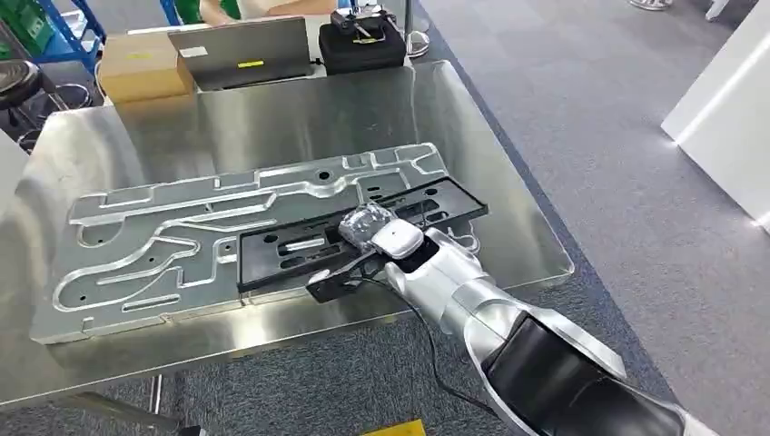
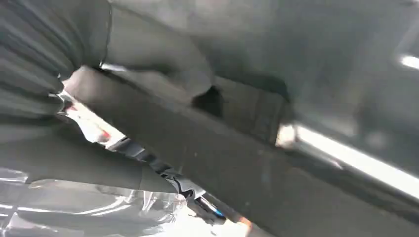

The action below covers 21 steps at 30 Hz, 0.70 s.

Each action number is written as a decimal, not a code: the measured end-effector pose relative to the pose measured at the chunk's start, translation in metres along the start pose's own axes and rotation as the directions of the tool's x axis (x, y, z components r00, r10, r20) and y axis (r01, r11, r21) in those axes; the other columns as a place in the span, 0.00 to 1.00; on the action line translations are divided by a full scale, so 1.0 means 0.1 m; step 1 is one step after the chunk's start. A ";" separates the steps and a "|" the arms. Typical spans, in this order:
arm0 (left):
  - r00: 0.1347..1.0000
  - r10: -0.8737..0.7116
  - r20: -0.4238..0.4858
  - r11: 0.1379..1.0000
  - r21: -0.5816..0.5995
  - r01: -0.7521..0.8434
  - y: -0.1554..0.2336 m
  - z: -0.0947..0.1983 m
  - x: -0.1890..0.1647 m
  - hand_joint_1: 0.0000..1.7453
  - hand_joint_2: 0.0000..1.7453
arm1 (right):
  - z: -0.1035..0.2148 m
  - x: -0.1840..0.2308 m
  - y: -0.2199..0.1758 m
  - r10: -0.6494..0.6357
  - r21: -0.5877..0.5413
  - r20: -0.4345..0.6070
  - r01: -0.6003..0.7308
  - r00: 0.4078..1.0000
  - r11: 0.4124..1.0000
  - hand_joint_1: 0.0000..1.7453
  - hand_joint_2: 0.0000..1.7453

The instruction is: Take the parts from the cabinet and place them on the table.

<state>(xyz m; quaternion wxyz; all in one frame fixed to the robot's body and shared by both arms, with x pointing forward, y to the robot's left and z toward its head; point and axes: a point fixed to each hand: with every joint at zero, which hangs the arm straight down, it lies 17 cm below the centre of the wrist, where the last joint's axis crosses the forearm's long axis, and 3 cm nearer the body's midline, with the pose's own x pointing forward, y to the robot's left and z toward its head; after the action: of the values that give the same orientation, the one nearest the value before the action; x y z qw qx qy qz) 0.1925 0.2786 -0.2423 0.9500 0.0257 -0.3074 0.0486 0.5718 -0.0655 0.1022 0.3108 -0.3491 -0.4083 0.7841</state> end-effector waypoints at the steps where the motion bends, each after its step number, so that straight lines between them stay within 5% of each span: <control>1: 1.000 0.002 0.003 1.000 0.001 -0.002 0.00 0.00 0.01 0.00 1.00 | 0.00 0.00 0.04 0.004 0.008 -0.001 -0.004 1.000 1.000 0.00 0.00; 3: 1.000 0.007 0.009 1.000 0.003 -0.007 0.01 0.00 0.02 0.00 1.00 | 0.00 -0.03 0.06 0.006 0.011 -0.008 -0.006 1.000 1.000 0.00 0.00; 4: 1.000 0.007 0.010 1.000 0.005 -0.007 0.01 0.00 0.02 0.00 0.00 | 0.01 -0.05 0.09 0.006 0.015 -0.015 -0.006 1.000 1.000 0.00 0.00; 8: 1.000 0.004 0.018 1.000 0.009 -0.005 0.02 0.01 0.00 0.00 0.00 | 0.00 -0.12 0.08 -0.017 -0.031 -0.030 0.016 0.999 0.999 0.00 0.00; 12: 1.000 -0.007 0.015 1.000 0.008 0.006 0.02 0.02 -0.03 0.00 0.00 | 0.00 -0.14 -0.17 -0.073 -0.209 -0.018 0.068 0.997 0.976 0.00 0.00; 15: 1.000 -0.009 0.015 1.000 0.004 0.009 -0.02 0.02 -0.02 0.00 0.00 | 0.07 -0.05 -0.58 -0.136 -0.400 0.065 0.150 0.989 0.904 0.00 0.00; 19: 1.000 -0.011 0.013 1.000 0.005 0.011 -0.01 0.02 -0.02 0.00 0.00 | 0.14 -0.07 -0.85 -0.186 -0.493 0.117 0.219 0.976 0.842 0.00 0.00; 21: 1.000 -0.011 0.012 1.000 0.005 0.011 -0.01 0.02 -0.03 0.00 0.00 | 0.27 -0.01 -1.15 -0.213 -0.588 0.206 0.295 0.955 0.753 0.00 0.00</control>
<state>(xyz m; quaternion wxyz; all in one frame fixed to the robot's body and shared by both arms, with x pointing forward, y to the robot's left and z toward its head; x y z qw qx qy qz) 0.1890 0.2772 -0.2423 0.9483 0.0301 -0.3130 0.0438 0.5742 -0.0234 0.2125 0.2579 -0.3218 -0.7026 0.5799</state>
